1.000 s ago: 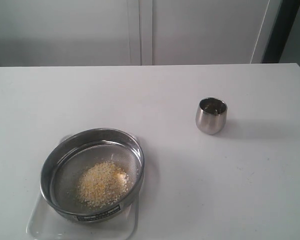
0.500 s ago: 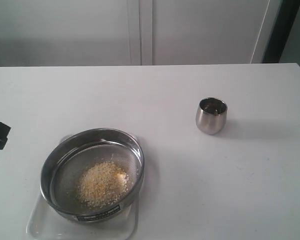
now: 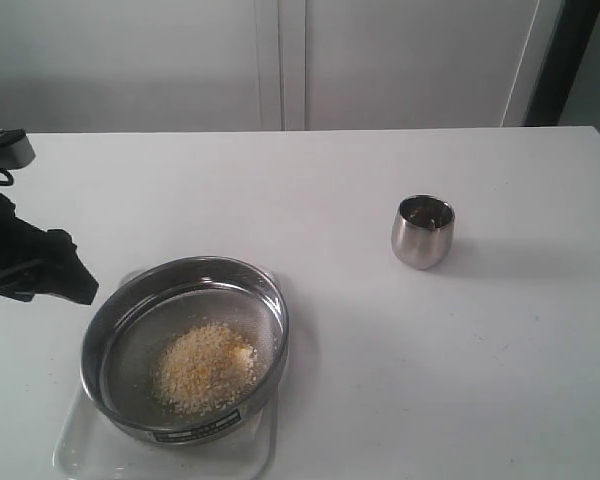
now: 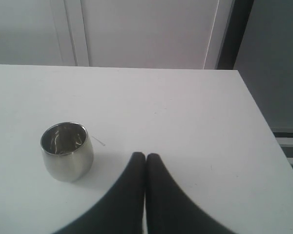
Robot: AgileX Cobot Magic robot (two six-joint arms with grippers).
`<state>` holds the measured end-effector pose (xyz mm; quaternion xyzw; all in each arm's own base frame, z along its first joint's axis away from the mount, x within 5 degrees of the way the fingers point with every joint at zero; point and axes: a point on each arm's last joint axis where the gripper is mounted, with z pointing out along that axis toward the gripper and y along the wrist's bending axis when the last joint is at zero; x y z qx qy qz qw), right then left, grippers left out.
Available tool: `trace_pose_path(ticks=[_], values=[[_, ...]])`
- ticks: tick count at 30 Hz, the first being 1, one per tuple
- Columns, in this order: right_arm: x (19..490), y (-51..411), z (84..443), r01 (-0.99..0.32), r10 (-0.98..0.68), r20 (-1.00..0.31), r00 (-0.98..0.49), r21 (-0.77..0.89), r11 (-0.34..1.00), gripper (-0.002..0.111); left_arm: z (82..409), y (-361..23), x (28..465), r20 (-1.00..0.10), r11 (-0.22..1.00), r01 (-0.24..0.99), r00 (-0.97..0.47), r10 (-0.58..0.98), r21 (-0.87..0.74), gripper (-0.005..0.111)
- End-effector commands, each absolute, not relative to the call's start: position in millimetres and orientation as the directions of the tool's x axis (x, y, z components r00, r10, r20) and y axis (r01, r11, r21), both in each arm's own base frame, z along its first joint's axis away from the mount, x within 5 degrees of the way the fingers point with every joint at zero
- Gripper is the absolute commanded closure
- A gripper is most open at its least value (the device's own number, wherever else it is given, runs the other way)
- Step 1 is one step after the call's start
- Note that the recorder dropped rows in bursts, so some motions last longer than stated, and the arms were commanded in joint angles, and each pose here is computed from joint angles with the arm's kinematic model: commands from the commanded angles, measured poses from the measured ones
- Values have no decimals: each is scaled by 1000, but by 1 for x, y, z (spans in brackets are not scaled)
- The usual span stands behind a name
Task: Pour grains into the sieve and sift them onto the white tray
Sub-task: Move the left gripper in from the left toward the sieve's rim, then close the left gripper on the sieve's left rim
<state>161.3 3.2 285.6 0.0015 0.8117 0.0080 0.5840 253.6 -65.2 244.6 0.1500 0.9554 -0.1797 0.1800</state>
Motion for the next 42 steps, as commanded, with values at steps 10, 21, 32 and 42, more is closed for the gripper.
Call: trace_pose_path(ticks=[10,21,32,42], values=[[160,2,285,1,18,-948,-317,19,1000,108,206,-89,273,-352,924,331,-902,250,-191,35],[160,2,285,1,18,-948,-317,19,1000,108,180,-91,282,-290,936,295,-928,233,-192,38],[160,2,285,-1,11,-948,-320,12,1000,108,155,-103,287,-253,941,290,-937,242,-176,38],[160,2,285,-1,11,-948,-320,12,1000,108,155,-101,289,-265,952,265,-939,219,-154,53]])
